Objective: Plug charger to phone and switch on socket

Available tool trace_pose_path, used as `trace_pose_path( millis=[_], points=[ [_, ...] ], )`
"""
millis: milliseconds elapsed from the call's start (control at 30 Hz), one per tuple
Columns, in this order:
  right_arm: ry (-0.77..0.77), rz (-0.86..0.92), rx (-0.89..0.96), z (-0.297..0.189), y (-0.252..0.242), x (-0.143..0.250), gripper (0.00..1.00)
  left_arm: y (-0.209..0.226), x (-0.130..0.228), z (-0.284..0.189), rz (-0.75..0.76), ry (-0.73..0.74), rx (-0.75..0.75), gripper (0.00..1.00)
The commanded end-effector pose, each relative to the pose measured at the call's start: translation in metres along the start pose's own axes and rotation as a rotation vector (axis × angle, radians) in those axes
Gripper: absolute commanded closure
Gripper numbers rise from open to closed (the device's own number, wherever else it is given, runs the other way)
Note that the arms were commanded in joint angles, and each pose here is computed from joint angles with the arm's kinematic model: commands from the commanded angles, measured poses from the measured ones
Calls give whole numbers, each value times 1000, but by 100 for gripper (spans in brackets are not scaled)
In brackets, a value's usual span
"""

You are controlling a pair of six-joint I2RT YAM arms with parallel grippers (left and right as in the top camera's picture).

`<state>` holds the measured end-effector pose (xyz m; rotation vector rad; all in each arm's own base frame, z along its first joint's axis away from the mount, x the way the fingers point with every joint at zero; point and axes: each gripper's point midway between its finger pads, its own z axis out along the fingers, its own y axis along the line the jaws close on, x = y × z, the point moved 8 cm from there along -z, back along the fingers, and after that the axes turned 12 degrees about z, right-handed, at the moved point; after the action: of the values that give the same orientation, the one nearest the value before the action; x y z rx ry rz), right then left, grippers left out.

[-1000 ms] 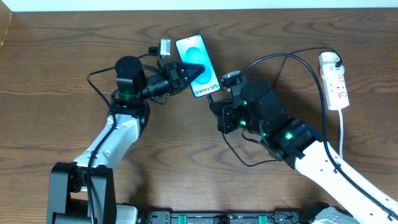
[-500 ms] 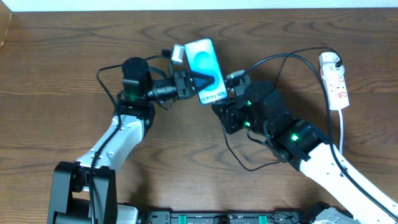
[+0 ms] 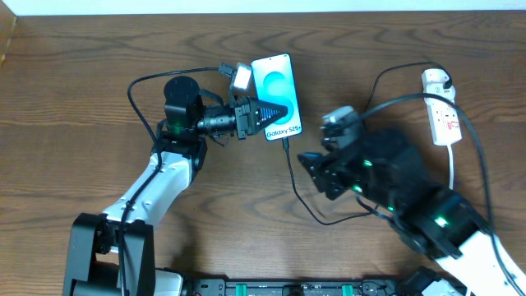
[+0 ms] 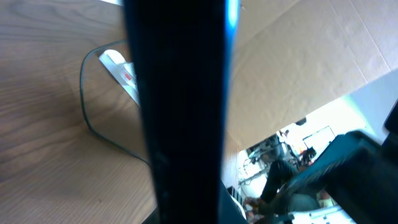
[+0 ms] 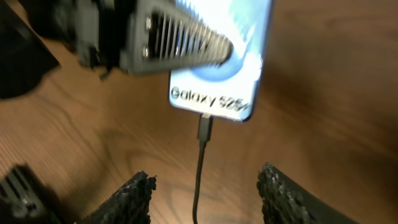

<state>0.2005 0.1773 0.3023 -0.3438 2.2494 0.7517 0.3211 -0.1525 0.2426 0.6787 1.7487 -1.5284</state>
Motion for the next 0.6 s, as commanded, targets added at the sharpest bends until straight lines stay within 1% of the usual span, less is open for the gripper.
trace_pose_path(
  millis=[0,33,100,200,267,400,467,533,567],
  points=[
    [84,-30,26,28,1,9,44,-1,-6,-2,-86,-36,-36,92],
    [108,-20,36,36,1,13,45,-1,-6,-2,-130,-42,-42,93],
    [139,21,80,51,-4,18,49,0,-7,-2,-205,-48,-46,93],
    [146,74,152,65,-12,21,58,0,-7,-2,-289,-51,-45,93],
    [137,91,165,70,-13,20,67,0,-7,-2,-299,-51,-45,93],
    [85,87,144,72,-10,11,75,0,-6,-2,-299,-48,-42,93],
    [52,86,143,73,-9,6,84,-1,-6,-2,-299,-46,-39,92],
    [31,85,136,73,-8,3,98,-1,-6,-2,-299,-41,-33,93],
    [22,84,132,74,-7,1,99,-1,-6,-2,-298,-38,-30,93]
  ],
)
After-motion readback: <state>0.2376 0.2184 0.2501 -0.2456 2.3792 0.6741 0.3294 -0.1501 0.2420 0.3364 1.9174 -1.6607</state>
